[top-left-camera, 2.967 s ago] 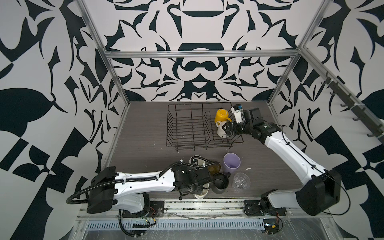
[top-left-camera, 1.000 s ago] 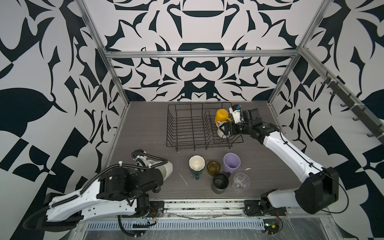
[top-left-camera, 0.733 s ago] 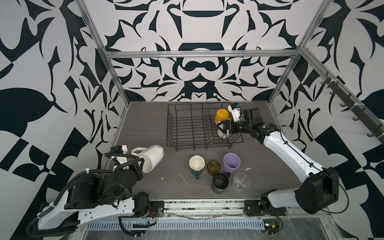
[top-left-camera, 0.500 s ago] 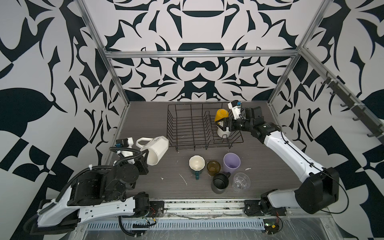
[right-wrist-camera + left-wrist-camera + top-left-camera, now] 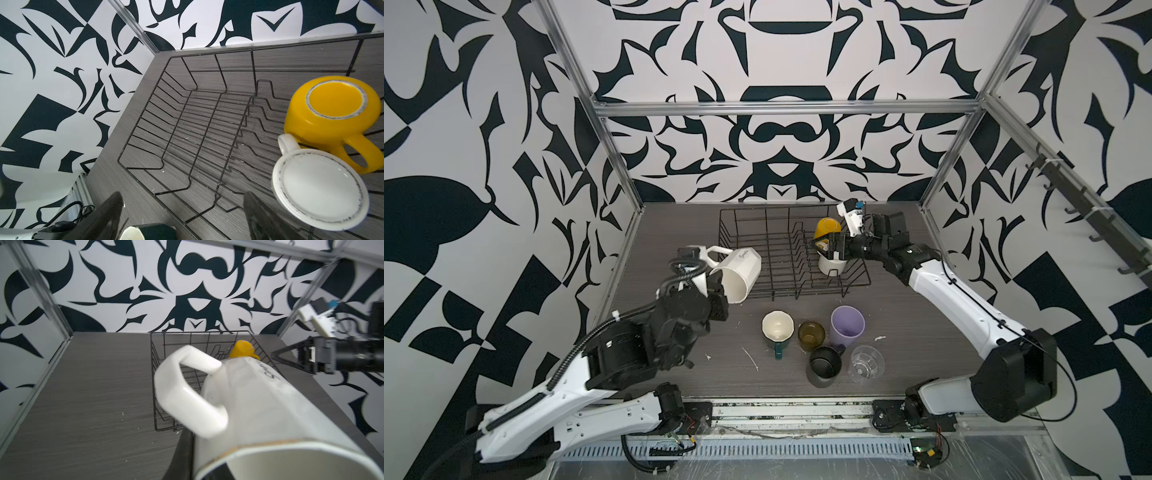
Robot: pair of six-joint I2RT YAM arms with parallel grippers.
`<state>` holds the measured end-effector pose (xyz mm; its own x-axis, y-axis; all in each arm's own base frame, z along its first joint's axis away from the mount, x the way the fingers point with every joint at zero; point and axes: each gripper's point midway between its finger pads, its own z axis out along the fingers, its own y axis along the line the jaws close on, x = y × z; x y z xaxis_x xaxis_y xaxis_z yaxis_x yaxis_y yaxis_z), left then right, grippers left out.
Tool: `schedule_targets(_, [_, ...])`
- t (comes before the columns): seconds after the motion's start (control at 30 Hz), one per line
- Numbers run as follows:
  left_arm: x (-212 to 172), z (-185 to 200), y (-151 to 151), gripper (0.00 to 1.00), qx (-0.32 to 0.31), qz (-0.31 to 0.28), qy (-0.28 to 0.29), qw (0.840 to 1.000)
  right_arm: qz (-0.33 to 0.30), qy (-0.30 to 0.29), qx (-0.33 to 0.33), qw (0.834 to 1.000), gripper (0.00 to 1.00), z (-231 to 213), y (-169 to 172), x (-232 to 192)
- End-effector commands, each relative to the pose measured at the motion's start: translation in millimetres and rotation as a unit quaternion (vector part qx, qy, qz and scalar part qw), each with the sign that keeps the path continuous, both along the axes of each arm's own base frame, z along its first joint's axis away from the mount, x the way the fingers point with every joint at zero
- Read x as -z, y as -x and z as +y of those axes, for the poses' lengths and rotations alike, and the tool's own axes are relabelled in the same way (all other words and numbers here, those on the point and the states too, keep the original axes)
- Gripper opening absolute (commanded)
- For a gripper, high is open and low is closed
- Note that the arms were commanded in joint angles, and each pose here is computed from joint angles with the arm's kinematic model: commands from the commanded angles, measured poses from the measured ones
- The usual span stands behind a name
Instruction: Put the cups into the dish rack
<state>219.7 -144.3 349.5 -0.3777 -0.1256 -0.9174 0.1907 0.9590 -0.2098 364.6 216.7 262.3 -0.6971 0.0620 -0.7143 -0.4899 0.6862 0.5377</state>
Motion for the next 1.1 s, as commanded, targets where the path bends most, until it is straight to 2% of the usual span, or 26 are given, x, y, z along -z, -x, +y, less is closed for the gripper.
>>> schedule_targets(0.0, [-26.9,-8.3,-25.2,0.0,0.038,0.006,0.106,0.994,-0.038,-0.016,-0.003,0.999,0.93,-2.3,1.5,-26.1])
schedule_targets(0.17, [-31.9,-30.2,-60.0,0.0,0.083,0.01,0.137,0.987,-0.049,-0.023,-0.011,0.998,0.93,-7.7,10.4,-28.9])
schedule_targets(0.37, [-38.6,-50.4,-87.0,0.0,0.154,0.028,0.179,0.971,-0.079,-0.067,-0.045,0.994,0.94,-6.8,21.4,-47.0])
schedule_targets(0.57, [-42.7,-51.8,-100.8,0.0,0.222,0.049,0.261,0.938,-0.138,-0.101,-0.076,0.982,0.99,-3.1,29.4,-65.8])
schedule_targets(0.67, [-45.5,-59.2,-101.4,0.0,0.268,0.057,0.295,0.915,-0.166,-0.124,-0.097,0.974,0.99,0.6,35.5,-76.6])
schedule_targets(0.83, [-38.9,-77.4,-98.6,0.0,0.342,0.065,0.288,0.892,-0.189,-0.159,-0.128,0.961,0.99,5.9,45.6,-95.8])
schedule_targets(0.97, [-25.4,-80.8,-98.2,0.0,0.375,0.027,0.241,0.895,-0.198,-0.179,-0.16,0.95,0.99,9.5,59.2,-110.4])
schedule_targets(1.07, [-17.8,-85.2,-91.9,0.0,0.413,-0.016,0.213,0.885,-0.2,-0.188,-0.174,0.946,0.99,9.7,69.0,-119.3])
